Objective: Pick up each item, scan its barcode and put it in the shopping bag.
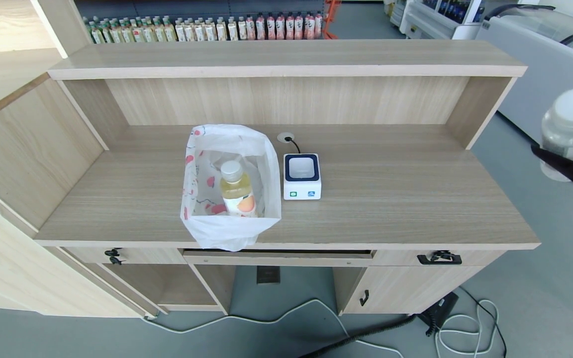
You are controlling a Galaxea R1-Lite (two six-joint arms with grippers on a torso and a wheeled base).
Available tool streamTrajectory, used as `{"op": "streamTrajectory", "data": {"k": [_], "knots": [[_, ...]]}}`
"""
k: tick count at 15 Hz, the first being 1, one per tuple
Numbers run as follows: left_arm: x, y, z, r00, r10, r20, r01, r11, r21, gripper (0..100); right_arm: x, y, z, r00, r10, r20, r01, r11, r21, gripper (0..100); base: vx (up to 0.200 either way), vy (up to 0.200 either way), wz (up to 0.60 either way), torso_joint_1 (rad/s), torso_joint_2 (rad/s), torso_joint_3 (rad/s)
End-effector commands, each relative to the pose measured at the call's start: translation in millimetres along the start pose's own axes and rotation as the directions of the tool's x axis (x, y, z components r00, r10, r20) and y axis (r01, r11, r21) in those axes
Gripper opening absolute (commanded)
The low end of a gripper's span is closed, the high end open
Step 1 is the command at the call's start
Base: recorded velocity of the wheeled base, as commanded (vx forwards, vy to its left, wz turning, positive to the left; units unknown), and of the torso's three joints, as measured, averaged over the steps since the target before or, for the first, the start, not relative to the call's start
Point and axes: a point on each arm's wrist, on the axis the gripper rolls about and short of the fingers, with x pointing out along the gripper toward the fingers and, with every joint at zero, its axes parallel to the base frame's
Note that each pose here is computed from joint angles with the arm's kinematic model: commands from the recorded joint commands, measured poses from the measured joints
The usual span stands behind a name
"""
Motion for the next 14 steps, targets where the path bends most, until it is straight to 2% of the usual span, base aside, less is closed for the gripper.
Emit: {"op": "streamTrajectory", "data": {"k": [1, 7, 14], "knots": [[0, 0.0, 0.0, 1.0, 0.0, 0.001, 0.0, 1.0, 0.003, 100, 1, 1, -1, 1.0, 0.003, -0.002, -0.003, 1.0, 0.002, 0, 0.0, 0.0, 0.0, 0.0, 0.0, 0.0], [0, 0.0, 0.0, 1.0, 0.0, 0.001, 0.0, 1.0, 0.004, 100, 4, 2, -4, 1.0, 0.001, -0.026, -0.001, 1.0, -0.001, 0, 0.0, 0.0, 0.0, 0.0, 0.0, 0.0], [0, 0.0, 0.0, 1.0, 0.0, 0.001, 0.0, 1.0, 0.004, 100, 20, -1, -3, 1.0, 0.007, -0.003, -0.007, 1.0, -0.002, 0, 0.0, 0.2, 0.0, 0.005, 0.0, 0.0]]}}
